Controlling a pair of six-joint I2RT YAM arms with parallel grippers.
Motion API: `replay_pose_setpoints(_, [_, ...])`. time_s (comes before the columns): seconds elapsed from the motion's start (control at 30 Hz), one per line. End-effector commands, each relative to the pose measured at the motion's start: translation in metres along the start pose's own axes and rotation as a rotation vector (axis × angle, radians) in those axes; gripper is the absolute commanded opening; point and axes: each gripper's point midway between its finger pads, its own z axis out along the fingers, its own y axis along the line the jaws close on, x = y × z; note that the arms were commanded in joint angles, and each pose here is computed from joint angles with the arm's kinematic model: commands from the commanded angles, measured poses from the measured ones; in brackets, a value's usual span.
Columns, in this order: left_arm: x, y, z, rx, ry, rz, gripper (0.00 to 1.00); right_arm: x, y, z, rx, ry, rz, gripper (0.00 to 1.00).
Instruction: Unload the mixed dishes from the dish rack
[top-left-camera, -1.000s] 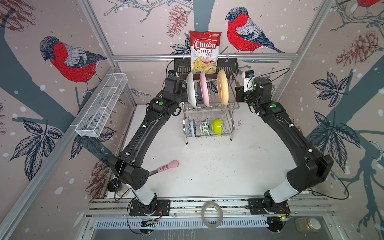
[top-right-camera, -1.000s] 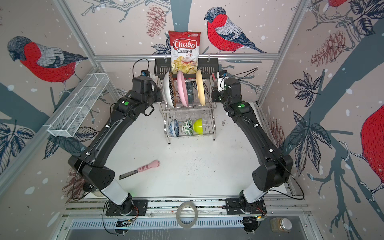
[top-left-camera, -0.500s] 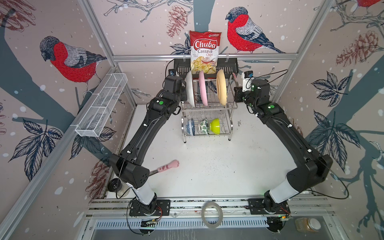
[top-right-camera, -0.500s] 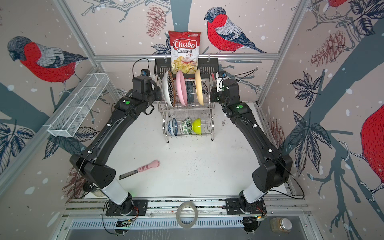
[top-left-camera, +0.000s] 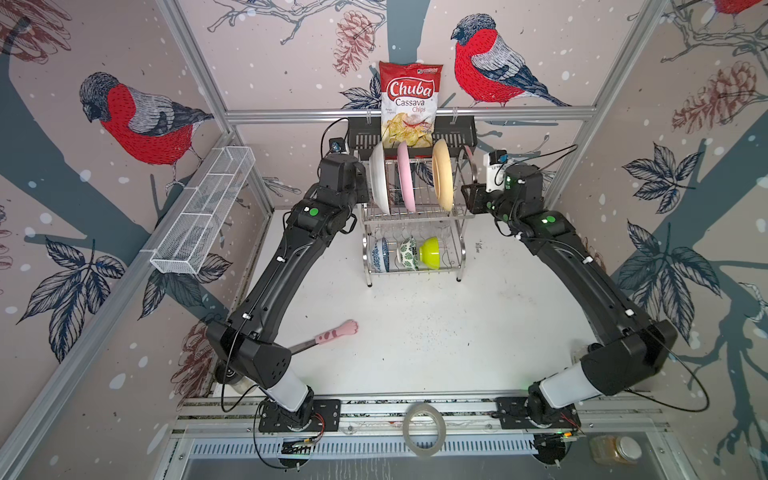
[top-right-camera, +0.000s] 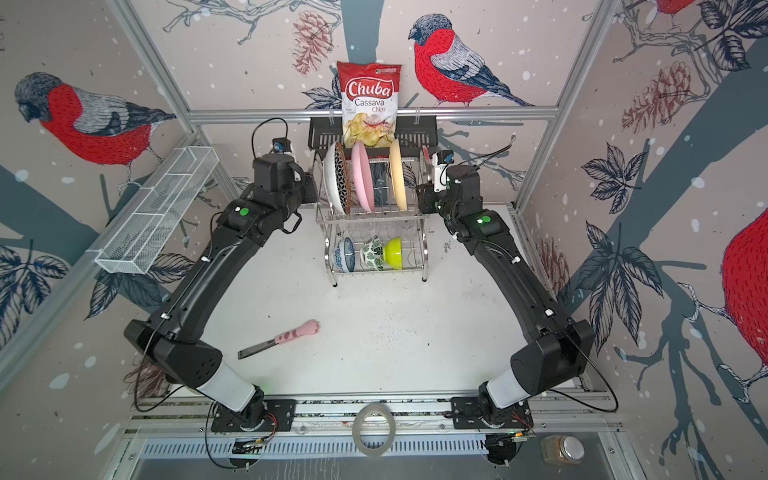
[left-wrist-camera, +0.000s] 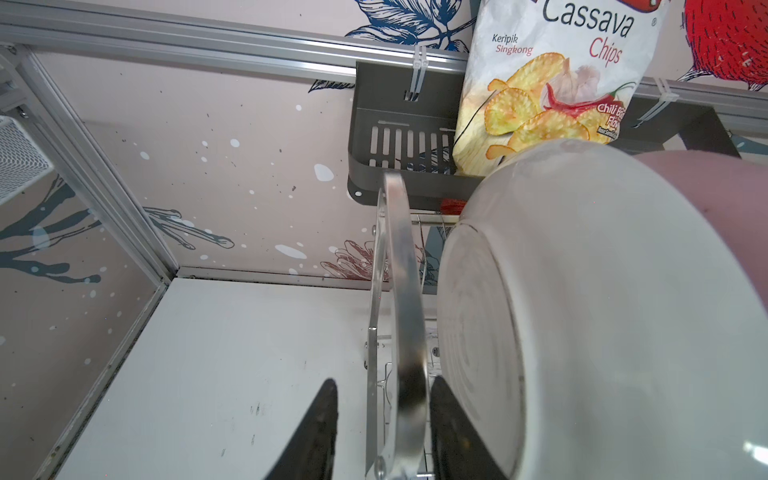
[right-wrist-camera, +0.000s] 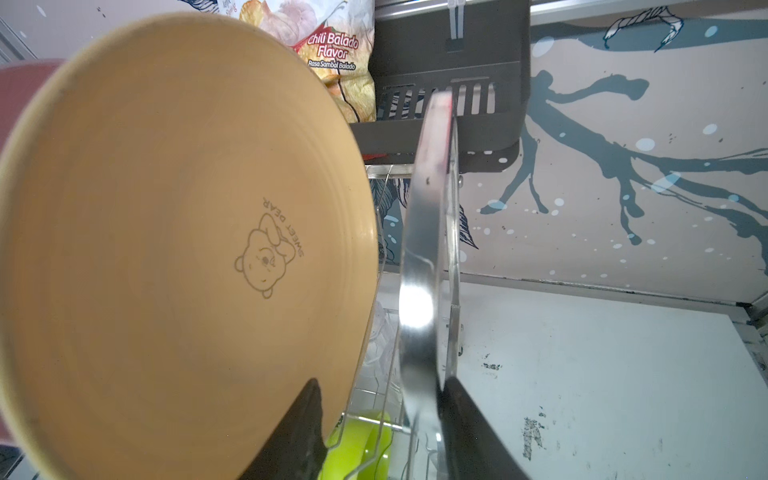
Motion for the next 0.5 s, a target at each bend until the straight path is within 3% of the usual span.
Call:
replay_pose_setpoints(0.0, [-0.014, 0.004, -0.008, -0.009, -0.052, -0.012, 0.43, -0.008, 0.009, -0.010, -0.043, -0.021, 0.018, 0.50])
replay_pose_setpoints(0.47, [-0.019, 0.016, -0.038, 0.006, -0.079, -0.029, 0.58, -0.033, 0.031, -0.058, -0.149, -0.100, -0.072, 0.52])
